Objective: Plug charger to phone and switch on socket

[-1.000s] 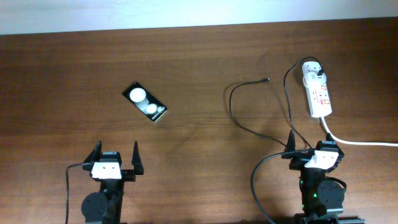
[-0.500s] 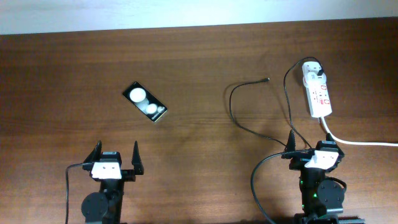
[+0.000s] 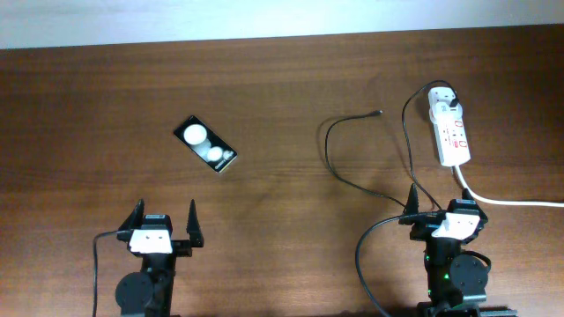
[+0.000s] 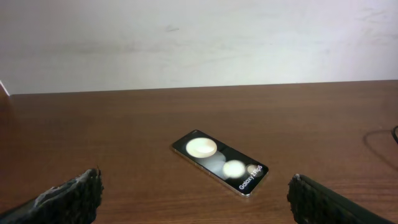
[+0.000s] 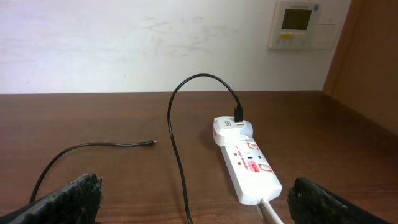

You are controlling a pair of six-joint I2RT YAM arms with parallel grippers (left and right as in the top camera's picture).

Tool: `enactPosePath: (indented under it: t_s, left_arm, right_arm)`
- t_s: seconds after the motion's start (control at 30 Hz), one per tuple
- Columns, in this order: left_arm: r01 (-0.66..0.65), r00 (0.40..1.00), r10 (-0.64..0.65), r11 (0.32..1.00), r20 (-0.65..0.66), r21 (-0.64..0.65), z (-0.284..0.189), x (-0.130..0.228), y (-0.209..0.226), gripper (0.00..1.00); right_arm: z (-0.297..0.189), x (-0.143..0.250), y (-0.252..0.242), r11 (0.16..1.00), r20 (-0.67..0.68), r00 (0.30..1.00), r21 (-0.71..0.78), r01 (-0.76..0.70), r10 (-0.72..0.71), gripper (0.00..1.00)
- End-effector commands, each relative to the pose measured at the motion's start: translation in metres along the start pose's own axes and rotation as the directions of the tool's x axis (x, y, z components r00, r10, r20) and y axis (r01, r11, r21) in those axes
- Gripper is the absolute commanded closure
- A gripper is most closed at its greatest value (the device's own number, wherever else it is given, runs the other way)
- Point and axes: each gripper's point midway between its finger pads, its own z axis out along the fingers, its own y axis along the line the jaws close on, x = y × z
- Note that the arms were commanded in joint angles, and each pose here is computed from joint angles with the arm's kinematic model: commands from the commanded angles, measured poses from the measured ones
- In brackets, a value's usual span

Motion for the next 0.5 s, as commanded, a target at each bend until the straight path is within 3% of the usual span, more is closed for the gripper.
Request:
enactPosePath:
  t_s: [0.0,0.07,0.1,0.2,0.47]
  left_arm:
    - [-0.016,1.000,0.016,1.000,0.011,-0.010,0.000,-0.002,0.002,0.01]
    - [-0.020,0.994,0.021,1.000,0.110,-0.015,-0.001,-0.027,0.002,0.01]
    - [-0.022,0.975,0.027,0.999,0.220,-0.022,-0.006,-0.054,0.003,0.01]
    - [-0.025,0.922,0.037,0.999,0.385,-0.035,-0.019,-0.094,0.005,0.01]
    - [0.016,0.895,0.040,0.992,0.443,-0.123,-0.032,-0.143,0.022,0.01]
  right_arm:
    - [0.000,0.004,-0.002,1.000,-0.010,1.000,0.009,-0.007,0.007,0.01]
    - [0.000,0.004,-0.002,1.000,-0.010,1.000,0.009,-0.007,0.007,0.01]
    - [0.000,0.004,-0.002,1.000,-0.010,1.000,0.009,-0.007,0.007,0.01]
    - [0.000,0.004,-0.002,1.000,-0.010,1.000,0.009,-0.007,0.007,0.01]
    - [0.000,0.004,-0.002,1.000,-0.010,1.000,0.009,-0.007,0.007,0.01]
